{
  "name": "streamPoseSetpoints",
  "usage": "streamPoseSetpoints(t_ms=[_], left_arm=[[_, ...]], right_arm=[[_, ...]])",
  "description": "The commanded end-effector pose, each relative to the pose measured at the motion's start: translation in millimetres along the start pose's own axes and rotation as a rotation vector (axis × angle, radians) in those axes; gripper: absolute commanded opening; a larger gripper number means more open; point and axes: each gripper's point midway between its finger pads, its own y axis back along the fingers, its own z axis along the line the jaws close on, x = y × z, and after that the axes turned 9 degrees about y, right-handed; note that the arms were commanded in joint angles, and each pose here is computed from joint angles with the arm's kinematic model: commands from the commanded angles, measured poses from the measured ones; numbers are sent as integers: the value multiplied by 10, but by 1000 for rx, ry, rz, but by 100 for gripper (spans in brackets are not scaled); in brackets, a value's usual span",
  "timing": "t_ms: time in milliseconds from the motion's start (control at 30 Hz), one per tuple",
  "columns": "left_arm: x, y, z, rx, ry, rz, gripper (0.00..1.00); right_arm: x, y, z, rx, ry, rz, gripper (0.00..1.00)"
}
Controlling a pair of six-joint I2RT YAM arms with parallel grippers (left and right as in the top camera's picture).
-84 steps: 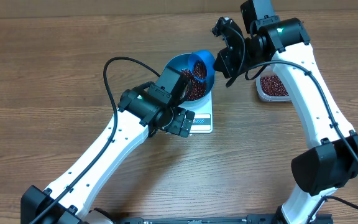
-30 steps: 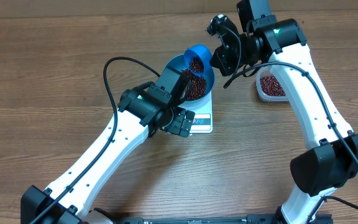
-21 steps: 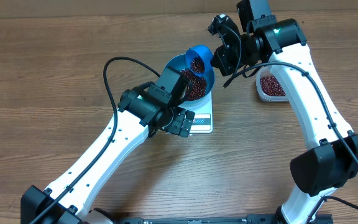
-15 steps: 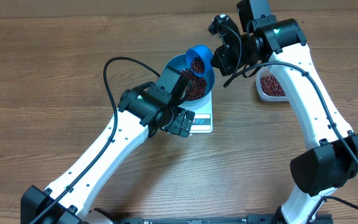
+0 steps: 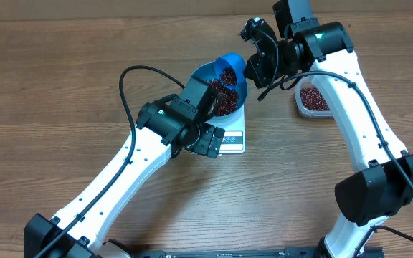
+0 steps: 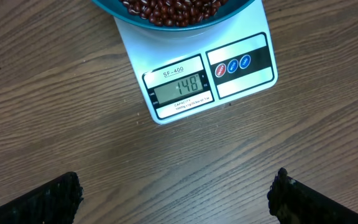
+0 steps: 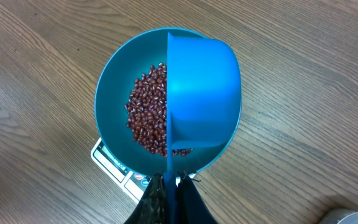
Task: Scoop item into bowl and weigh 150g on scale
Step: 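Shake the scoop gently over the bowl until scale reads 150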
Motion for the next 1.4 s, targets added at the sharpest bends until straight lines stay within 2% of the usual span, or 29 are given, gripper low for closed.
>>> streamPoseSetpoints(t_ms=[0, 400, 567, 1367], left_arm=[[-34, 92, -10, 18, 8, -26, 100], [-34, 92, -10, 18, 7, -26, 100], [-34, 92, -10, 18, 7, -26, 100], [-34, 92, -10, 18, 8, -26, 99]], right_arm=[[-147, 255, 49, 26, 20, -66, 4], [-140, 254, 55, 23, 20, -63, 4], [-82, 252, 169, -35, 105, -48, 4], [-114, 253, 152, -28, 64, -60, 4]])
